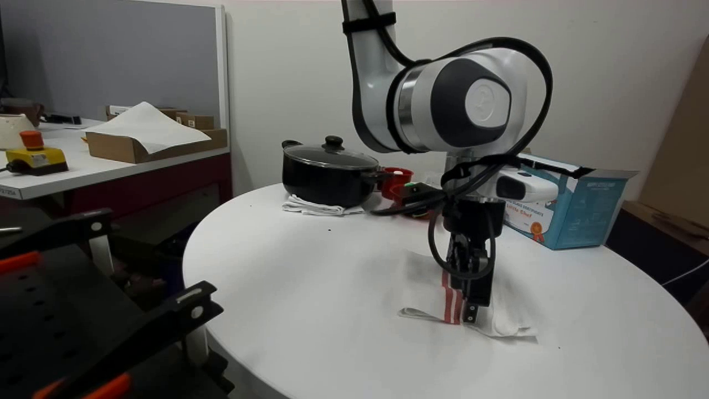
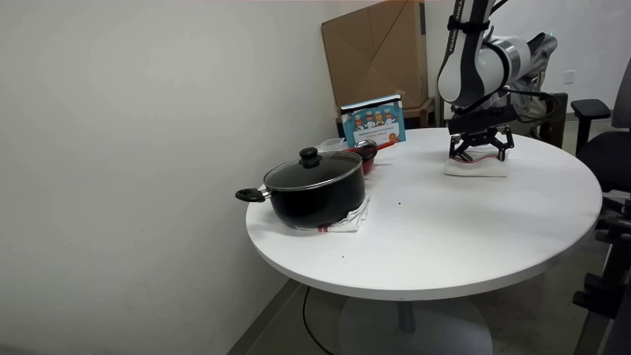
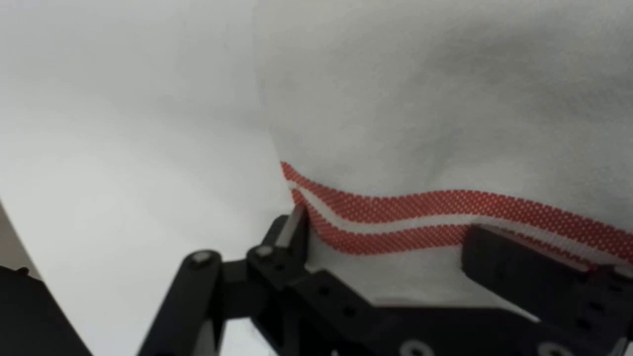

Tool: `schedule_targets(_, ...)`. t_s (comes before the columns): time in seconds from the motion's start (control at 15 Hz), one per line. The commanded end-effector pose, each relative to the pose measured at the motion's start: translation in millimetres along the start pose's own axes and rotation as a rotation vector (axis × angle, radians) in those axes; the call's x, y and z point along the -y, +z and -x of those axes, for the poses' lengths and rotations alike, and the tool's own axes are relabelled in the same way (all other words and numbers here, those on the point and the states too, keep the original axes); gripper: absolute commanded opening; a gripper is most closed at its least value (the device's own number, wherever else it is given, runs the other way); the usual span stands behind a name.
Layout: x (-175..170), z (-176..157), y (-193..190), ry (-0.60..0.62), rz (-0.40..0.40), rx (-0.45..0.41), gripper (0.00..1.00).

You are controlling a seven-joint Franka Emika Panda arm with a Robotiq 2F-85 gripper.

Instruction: Wipe the table with the towel

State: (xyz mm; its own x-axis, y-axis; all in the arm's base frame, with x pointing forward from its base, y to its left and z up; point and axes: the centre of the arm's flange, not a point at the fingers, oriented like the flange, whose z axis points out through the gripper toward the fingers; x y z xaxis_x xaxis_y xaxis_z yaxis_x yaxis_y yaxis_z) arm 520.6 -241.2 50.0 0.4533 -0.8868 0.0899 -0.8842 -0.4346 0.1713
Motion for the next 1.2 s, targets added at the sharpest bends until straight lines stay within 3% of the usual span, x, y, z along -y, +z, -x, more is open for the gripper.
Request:
schedule_targets(0.0, 11.8, -6.8, 5.4, -0.013, -0.015, 0.014, 0.84)
schedule_targets(0.2, 13.0, -7.7, -3.3, -0.021, -0.029, 0.011, 1.0)
schedule_targets(0.6, 13.3, -3.6, -24.2, -0.06, -0.087, 0.029, 1.0)
schedule_targets(1.13, 21.3, 3.0, -41.1, -0.119, -0.222, 0.123, 1.0)
